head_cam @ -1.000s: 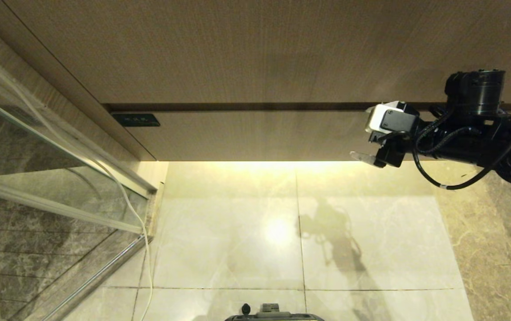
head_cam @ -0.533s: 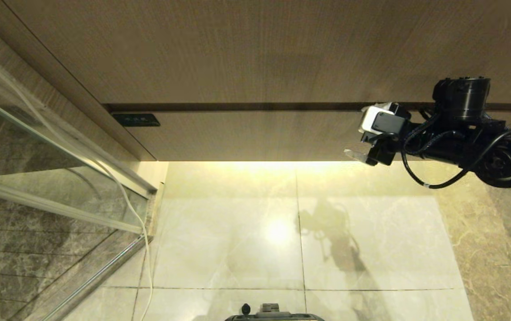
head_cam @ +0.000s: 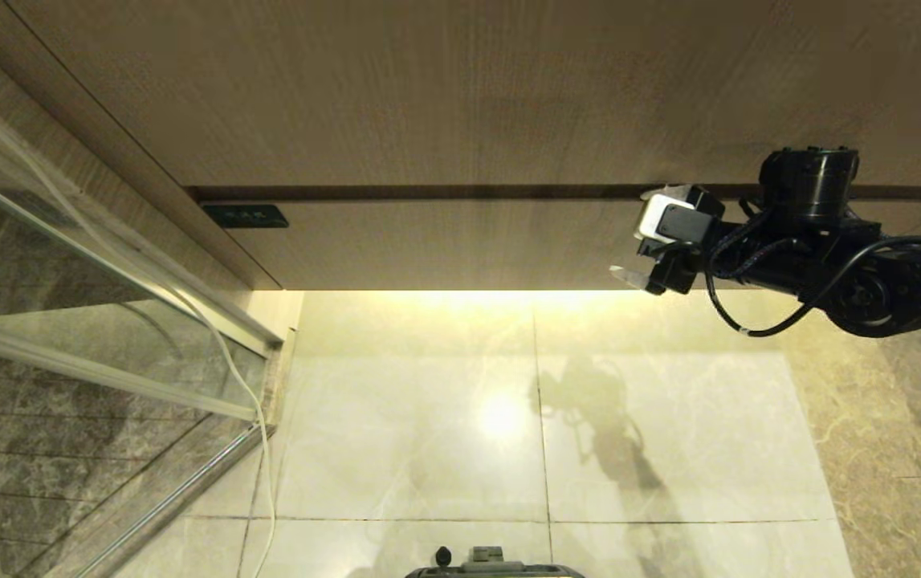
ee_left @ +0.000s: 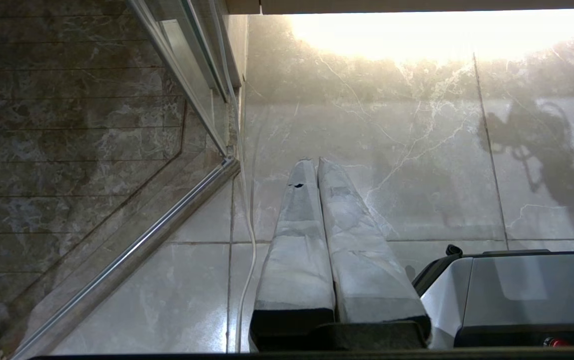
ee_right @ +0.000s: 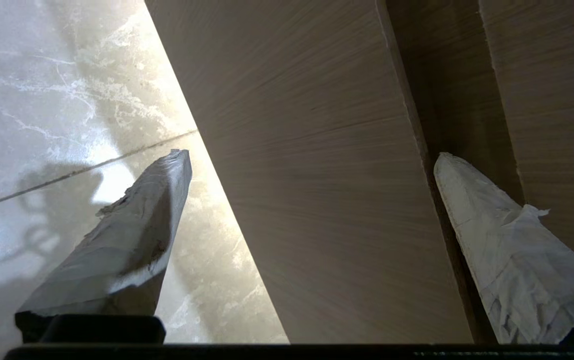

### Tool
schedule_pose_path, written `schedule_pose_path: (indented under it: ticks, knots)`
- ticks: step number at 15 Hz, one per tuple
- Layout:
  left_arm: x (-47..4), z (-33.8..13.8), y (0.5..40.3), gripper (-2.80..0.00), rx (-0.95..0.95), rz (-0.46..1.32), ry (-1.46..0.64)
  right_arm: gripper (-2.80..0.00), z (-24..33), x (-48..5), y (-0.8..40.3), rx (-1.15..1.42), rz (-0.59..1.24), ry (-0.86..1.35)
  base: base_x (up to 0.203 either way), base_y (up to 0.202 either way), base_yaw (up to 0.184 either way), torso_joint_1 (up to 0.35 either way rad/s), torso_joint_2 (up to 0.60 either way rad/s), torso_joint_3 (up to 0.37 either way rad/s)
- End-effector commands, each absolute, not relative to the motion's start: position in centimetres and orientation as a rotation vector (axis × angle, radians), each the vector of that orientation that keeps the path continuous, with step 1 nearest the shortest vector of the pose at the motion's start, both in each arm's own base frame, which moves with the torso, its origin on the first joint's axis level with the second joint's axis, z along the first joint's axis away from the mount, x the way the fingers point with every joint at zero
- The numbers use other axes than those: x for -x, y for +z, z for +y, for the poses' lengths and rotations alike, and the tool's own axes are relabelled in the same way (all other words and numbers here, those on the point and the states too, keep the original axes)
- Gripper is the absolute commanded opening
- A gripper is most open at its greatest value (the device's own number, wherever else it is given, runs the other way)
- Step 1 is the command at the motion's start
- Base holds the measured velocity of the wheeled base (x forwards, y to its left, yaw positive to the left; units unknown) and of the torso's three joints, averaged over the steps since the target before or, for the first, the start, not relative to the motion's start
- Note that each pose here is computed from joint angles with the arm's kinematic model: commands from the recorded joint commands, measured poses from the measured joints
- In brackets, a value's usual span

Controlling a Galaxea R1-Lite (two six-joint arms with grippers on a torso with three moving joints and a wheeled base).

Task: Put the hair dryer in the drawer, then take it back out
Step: Pull open the drawer

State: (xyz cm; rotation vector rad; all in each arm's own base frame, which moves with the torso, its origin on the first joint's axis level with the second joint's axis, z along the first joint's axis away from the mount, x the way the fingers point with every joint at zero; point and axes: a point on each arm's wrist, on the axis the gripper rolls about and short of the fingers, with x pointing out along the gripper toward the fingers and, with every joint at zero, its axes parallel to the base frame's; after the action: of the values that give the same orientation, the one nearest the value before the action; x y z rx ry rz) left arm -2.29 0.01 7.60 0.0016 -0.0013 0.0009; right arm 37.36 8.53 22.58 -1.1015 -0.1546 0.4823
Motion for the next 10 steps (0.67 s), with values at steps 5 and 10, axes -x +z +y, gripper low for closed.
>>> schedule_pose_path:
  ticks: [5, 10]
  knots:
    - [2.3, 0.0, 7.6, -2.8, -0.002, -0.002, 0.001, 0.0, 8.9, -38.5, 22.5, 1.107, -0.224, 0.473, 0.0, 0.0, 0.0, 0.0, 0.0, 0.0]
    - [2.3, 0.0, 7.6, -2.8, -0.002, -0.002, 0.002, 0.0, 9.0, -39.3, 22.0, 1.107, -0.233, 0.478, 0.0, 0.0, 0.0, 0.0, 0.0, 0.0]
